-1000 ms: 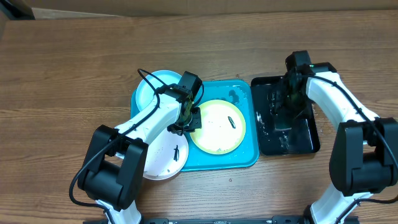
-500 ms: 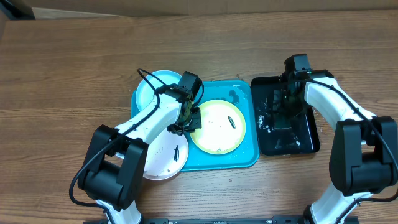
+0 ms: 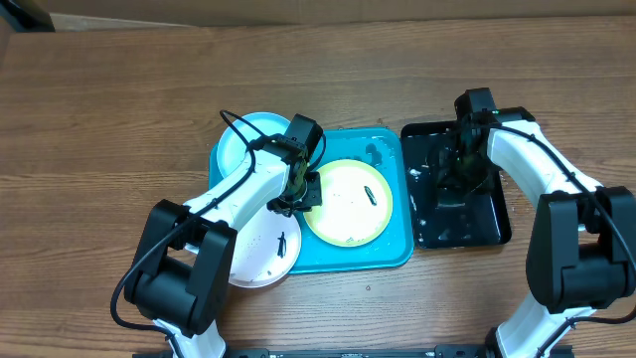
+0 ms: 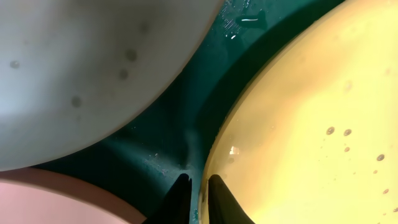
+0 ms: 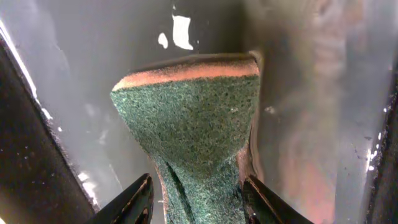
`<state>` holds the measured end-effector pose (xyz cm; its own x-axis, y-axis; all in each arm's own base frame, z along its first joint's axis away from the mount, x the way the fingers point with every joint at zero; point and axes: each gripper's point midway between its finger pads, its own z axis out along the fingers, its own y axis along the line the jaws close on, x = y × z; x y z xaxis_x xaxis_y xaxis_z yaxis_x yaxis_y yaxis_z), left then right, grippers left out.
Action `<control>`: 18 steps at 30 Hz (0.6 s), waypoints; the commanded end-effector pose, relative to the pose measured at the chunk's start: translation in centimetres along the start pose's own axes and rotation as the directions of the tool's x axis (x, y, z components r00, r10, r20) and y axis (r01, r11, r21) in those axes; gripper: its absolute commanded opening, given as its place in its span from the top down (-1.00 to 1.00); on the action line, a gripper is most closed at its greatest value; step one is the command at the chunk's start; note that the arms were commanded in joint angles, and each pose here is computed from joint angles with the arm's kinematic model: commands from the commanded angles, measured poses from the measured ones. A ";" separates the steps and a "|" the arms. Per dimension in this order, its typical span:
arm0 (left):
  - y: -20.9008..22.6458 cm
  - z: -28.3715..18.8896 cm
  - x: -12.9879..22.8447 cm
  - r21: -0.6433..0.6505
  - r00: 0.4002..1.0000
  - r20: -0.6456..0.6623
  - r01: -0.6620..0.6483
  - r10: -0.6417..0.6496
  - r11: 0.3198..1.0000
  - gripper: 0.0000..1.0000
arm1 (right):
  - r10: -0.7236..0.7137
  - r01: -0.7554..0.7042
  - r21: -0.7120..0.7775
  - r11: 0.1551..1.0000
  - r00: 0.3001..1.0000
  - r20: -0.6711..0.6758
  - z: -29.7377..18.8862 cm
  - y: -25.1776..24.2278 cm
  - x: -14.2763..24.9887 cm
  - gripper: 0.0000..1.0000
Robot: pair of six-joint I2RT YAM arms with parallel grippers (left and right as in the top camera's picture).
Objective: Clean dirty plates on tray and stack at the side
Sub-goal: 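Dip the green sponge in the black tray water with right gripper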
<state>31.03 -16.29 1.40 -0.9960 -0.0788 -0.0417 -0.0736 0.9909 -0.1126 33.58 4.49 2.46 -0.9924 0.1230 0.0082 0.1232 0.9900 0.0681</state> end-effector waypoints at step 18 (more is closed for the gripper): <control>0.2 0.7 0.4 -0.017 1.000 -0.017 0.015 -0.016 1.000 0.68 | -0.043 0.044 -0.007 0.999 0.999 0.010 0.3 0.3 -0.2 0.27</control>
<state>31.03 -16.29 1.40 -0.9960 -0.0788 -0.0417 -0.0736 0.9909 -0.1126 33.83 4.51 2.42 -0.9928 0.1199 -0.0025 0.1195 0.9903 0.0704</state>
